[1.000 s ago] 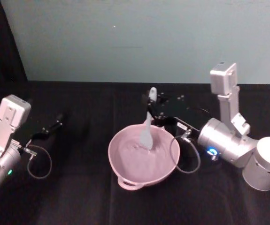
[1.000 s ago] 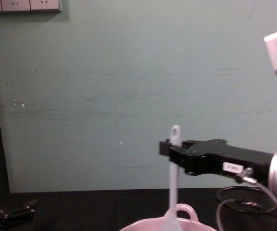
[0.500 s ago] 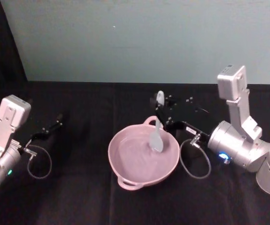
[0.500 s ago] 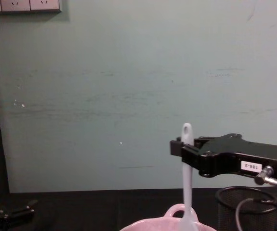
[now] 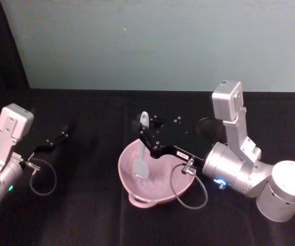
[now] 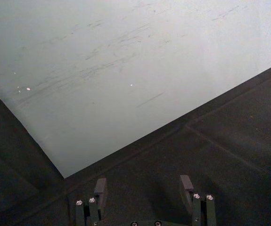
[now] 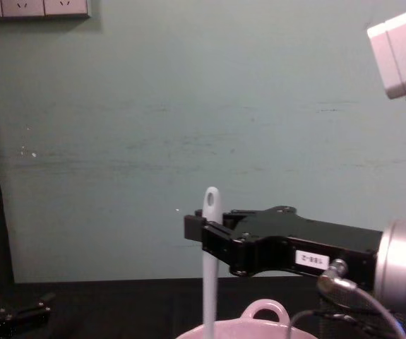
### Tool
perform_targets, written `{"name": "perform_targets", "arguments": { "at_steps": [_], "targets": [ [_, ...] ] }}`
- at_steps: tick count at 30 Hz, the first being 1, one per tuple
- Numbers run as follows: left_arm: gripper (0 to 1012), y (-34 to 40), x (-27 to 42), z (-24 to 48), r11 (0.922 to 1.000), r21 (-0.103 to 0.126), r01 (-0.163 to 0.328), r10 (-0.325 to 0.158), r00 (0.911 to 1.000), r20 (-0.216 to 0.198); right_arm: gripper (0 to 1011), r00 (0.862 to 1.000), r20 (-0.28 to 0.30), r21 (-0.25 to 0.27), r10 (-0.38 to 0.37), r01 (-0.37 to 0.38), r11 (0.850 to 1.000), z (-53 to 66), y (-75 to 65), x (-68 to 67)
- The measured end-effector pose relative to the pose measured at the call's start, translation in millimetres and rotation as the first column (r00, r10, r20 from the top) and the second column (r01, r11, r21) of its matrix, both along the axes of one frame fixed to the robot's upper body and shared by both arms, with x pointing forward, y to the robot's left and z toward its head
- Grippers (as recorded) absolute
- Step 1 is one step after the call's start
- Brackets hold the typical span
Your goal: Use the one hand to pick up the spoon and stir the clear water in the bowl.
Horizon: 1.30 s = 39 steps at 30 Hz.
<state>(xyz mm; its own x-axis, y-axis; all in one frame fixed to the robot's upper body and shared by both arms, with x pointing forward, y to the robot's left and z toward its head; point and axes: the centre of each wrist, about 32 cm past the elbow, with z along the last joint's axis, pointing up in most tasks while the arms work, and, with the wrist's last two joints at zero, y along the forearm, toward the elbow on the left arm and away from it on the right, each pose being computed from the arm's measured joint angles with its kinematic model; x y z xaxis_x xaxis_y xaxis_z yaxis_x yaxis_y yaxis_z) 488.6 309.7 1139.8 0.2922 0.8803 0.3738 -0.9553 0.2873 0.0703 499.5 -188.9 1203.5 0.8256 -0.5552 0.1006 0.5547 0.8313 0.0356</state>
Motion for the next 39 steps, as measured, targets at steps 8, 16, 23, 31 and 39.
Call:
{"name": "perform_targets", "arguments": {
  "at_steps": [8,16,23,31,39],
  "targets": [
    [1005,0.0,0.0,0.0,1.0,0.0,0.0,0.0,1.0,0.0,120,0.999,-0.03,0.06,-0.016,0.018,0.998,-7.7,3.1,13.8],
    [1005,0.0,0.0,0.0,1.0,0.0,0.0,0.0,1.0,0.0,120,0.993,-0.069,0.09,-0.098,0.104,0.99,-13.6,-12.2,29.1],
    [1005,0.0,0.0,0.0,1.0,0.0,0.0,0.0,1.0,0.0,120,0.985,-0.058,0.077,-0.164,0.168,0.983,-11.0,-29.5,30.3],
    [1005,0.0,0.0,0.0,1.0,0.0,0.0,0.0,1.0,0.0,120,0.981,-0.023,0.033,-0.194,0.195,0.98,-3.1,-44.2,20.2],
    [1005,0.0,0.0,0.0,1.0,0.0,0.0,0.0,1.0,0.0,120,0.99,-0.005,-0.027,-0.144,0.144,0.989,4.0,-37.3,7.9]
  ]
}}
